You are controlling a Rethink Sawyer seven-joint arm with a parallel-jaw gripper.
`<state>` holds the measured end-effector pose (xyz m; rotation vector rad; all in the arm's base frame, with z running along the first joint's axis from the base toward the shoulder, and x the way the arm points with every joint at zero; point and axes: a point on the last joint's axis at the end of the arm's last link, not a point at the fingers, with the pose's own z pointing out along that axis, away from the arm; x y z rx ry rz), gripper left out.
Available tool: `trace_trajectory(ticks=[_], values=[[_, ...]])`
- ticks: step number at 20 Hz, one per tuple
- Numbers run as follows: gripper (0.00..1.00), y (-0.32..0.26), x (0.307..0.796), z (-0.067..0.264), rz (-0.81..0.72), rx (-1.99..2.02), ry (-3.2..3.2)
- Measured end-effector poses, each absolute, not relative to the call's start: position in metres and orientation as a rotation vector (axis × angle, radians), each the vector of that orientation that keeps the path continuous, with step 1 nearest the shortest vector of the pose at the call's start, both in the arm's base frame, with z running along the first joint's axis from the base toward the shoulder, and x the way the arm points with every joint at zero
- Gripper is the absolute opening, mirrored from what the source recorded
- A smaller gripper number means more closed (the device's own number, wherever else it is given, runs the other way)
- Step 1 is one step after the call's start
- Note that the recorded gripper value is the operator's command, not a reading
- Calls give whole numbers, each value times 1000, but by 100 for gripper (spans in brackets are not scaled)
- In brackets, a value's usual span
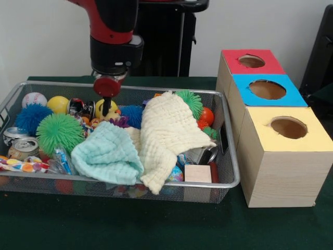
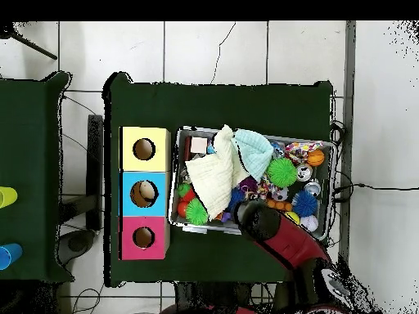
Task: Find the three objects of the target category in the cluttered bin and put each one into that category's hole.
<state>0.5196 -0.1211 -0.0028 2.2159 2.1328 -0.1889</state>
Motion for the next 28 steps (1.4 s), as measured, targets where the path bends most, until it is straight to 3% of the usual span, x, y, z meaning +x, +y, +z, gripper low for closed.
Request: trace_trajectory(ticks=[11, 22, 28], values=[[0, -92, 536, 67, -226, 2203, 2243], [0, -101, 556, 114, -196, 2132, 2220], [0, -86, 556, 158, -190, 2078, 2243]])
